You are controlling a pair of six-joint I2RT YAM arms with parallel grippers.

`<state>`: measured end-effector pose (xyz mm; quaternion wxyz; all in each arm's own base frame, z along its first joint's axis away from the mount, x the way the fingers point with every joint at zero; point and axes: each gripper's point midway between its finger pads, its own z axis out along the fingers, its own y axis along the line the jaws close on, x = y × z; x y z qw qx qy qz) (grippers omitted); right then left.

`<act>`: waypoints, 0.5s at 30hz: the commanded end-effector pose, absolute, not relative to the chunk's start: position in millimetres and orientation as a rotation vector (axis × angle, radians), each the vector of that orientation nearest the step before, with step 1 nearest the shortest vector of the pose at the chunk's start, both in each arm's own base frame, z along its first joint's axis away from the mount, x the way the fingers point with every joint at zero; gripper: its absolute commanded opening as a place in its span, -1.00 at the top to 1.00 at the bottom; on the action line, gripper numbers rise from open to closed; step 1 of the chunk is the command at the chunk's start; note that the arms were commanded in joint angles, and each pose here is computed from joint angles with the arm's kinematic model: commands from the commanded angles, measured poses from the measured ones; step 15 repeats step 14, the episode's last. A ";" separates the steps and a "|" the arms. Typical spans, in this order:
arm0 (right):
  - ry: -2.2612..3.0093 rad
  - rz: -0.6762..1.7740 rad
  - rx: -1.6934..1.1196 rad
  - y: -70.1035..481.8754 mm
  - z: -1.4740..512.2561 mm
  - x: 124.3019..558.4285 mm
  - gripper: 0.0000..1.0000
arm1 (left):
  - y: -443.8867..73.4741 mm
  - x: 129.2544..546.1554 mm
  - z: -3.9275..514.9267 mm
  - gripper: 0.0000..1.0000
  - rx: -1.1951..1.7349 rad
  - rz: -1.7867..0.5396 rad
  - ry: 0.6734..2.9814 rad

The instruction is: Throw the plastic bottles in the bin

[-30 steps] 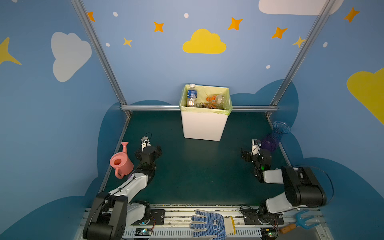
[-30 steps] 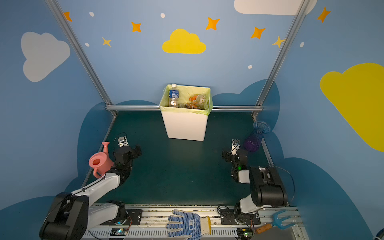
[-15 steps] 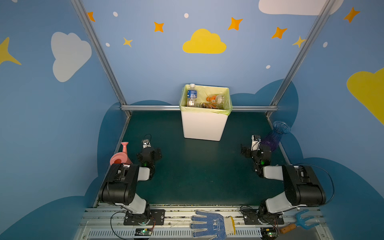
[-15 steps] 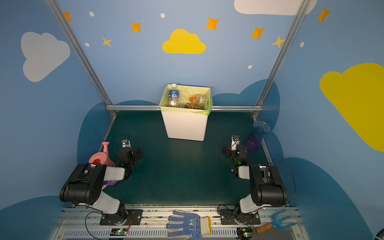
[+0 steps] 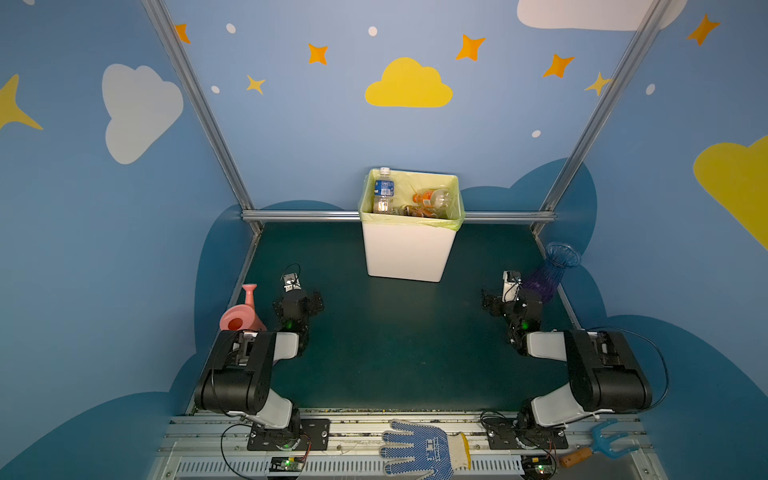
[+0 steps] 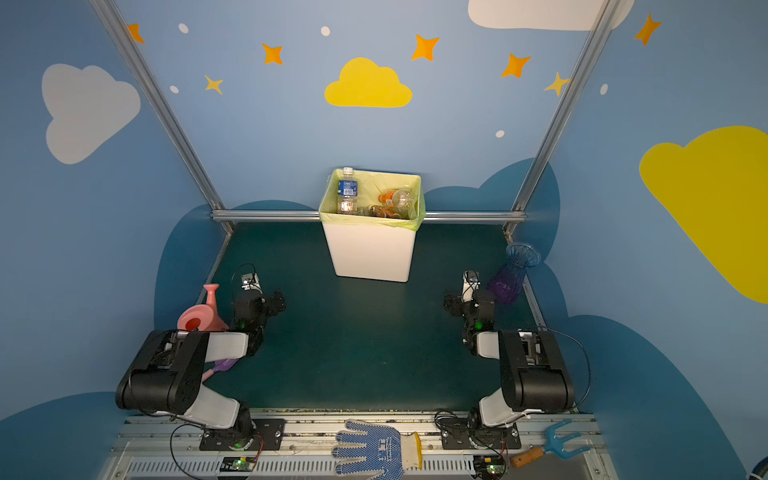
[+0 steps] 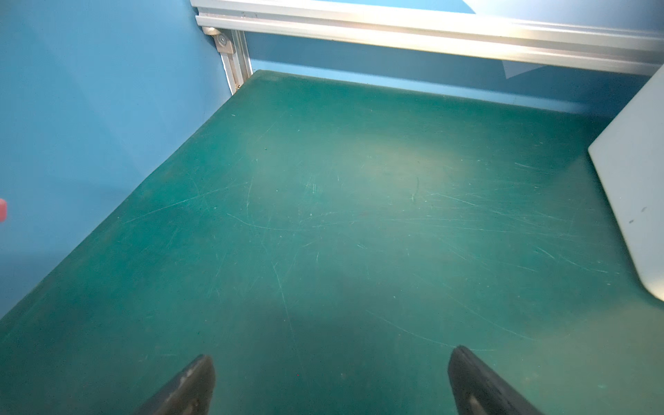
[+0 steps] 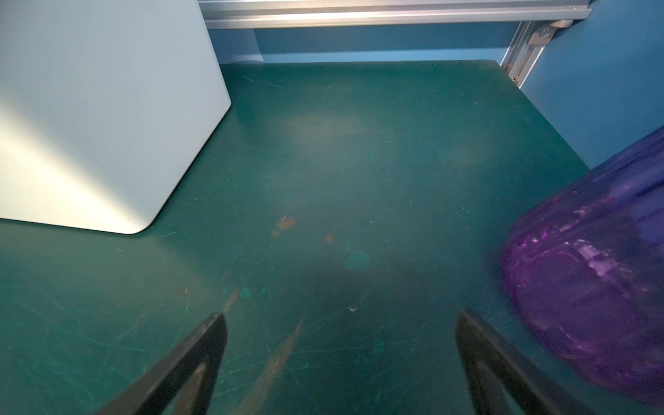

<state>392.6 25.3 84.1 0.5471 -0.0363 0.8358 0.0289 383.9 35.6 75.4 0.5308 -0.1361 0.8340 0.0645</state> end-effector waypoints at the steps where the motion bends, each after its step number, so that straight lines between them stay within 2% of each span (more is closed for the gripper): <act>1: 1.970 0.058 -0.086 25.0 89.1 393.9 -0.96 | 36.3 388.0 83.9 -1.00 -0.328 0.144 1.970; 15: 1.972 0.060 -0.082 24.5 89.0 394.0 -0.96 | 35.6 388.0 83.9 -1.00 -0.326 0.142 1.970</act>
